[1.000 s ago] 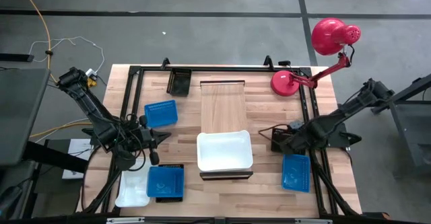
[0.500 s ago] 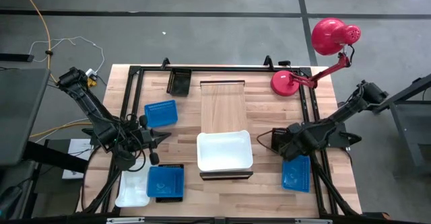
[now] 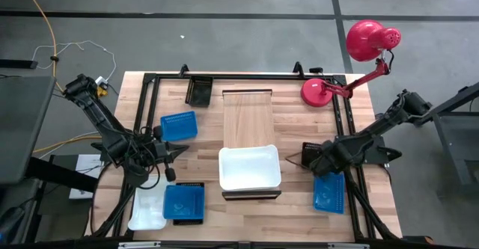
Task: Stack baskets on shelf by color
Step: Put the right black bin on the shelf
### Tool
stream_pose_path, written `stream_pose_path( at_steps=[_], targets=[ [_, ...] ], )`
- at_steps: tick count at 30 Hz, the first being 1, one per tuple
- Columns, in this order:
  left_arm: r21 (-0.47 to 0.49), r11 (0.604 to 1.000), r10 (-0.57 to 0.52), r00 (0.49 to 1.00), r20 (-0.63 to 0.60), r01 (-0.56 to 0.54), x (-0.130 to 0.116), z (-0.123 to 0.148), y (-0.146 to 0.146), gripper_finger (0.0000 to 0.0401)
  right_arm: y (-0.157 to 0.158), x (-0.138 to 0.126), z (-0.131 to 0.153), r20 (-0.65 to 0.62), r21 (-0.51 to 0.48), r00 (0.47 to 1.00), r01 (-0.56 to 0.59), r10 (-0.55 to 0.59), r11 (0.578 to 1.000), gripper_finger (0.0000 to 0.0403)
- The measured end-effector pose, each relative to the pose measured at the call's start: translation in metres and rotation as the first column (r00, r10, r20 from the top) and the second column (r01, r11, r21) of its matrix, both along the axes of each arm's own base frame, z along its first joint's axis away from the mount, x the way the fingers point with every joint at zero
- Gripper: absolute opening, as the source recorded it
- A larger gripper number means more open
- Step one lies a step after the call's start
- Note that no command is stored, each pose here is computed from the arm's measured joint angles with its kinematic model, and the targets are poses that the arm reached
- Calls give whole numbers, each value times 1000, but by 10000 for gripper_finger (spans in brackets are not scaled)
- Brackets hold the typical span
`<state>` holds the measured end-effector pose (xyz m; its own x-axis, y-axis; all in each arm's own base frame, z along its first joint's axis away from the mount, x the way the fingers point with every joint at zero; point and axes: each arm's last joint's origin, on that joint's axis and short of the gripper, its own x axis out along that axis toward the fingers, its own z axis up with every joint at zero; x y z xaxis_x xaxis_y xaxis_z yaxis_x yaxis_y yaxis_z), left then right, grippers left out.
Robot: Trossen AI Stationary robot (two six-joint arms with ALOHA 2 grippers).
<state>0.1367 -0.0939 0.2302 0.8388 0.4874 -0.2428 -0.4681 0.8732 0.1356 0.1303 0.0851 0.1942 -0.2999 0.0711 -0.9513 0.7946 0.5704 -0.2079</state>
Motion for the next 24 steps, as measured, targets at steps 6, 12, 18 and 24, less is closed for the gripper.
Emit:
stream_pose_path(
  at_steps=[6, 12, 18, 24],
  targets=[
    [-1, 1000, 0, 1000, 1, 0, 0, 0, 0, 0, -2, -10, 13, -122, 15, 986, -115, 116, 993, 0],
    [-1, 1000, 0, 1000, 1, 0, 0, 0, 0, 0, -5, -13, 7, -149, -24, 981, -127, 122, 992, 0],
    [-1, 1000, 0, 1000, 1, 0, 0, 0, 0, 0, -3, -4, -8, -129, -86, 983, -141, 129, 986, 0],
    [-1, 1000, 0, 1000, 0, 0, 0, 0, 0, 0, 0, 2, -20, -213, -126, 970, -144, 115, 981, 0]
  ],
)
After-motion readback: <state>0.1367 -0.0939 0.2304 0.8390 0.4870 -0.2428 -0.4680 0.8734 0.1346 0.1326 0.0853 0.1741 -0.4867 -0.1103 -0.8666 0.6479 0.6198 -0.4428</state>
